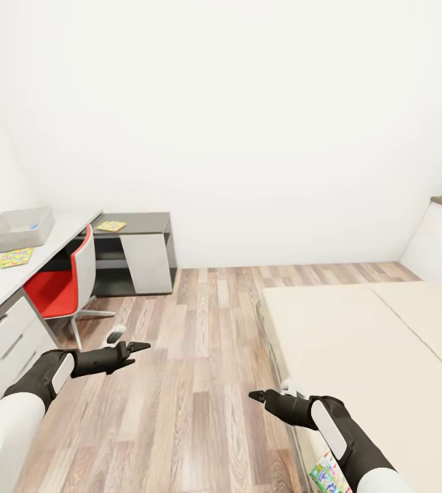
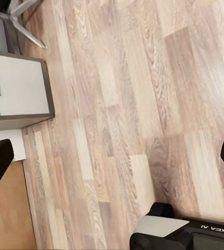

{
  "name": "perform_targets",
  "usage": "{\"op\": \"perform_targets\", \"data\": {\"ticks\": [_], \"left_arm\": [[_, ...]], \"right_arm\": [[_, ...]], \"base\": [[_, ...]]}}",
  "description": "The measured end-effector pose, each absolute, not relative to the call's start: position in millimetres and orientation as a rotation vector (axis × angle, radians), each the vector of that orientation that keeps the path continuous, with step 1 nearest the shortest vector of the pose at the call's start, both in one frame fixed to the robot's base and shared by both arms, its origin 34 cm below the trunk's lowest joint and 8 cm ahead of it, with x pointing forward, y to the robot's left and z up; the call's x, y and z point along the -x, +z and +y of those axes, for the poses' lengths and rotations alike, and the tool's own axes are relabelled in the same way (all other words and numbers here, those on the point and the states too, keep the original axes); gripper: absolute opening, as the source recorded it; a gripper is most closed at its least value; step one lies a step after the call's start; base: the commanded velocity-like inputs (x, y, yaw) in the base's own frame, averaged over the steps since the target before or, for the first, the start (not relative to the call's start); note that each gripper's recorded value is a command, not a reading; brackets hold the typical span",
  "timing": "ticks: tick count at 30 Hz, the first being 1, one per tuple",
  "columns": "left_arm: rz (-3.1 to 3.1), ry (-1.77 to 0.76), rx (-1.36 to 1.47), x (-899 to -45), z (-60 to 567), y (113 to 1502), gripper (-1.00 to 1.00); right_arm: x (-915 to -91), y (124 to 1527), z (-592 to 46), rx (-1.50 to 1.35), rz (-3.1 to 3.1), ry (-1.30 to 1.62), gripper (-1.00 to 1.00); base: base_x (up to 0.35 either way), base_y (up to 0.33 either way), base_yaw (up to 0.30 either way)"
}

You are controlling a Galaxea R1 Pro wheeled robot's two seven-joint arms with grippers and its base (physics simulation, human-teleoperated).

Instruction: Put all the toys in the child's room - the three board games (two on the bed and one on the table), the two jigsaw puzzles on the table, and the tennis ball on the table - inside the toy box on the table in the child's room.

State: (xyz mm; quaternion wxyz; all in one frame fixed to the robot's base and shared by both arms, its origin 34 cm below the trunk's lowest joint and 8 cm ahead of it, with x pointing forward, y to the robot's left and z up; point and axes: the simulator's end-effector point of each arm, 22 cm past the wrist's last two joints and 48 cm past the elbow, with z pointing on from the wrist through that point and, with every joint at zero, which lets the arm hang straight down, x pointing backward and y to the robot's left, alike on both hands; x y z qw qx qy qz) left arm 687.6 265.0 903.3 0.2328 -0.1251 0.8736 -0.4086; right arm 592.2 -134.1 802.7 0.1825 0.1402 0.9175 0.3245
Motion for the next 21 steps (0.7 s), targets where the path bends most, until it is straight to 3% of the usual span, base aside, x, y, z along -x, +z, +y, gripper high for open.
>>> {"op": "perform_targets", "data": {"ticks": [21], "left_arm": [[2.400,-1.122,0.343,-687.5,264.8,903.3,1.00]], "right_arm": [[-598.2,803.0,-138.1,-0.400,2.558,0.894,1.00]], "base": [[0.003,0.287,-0.275]]}}
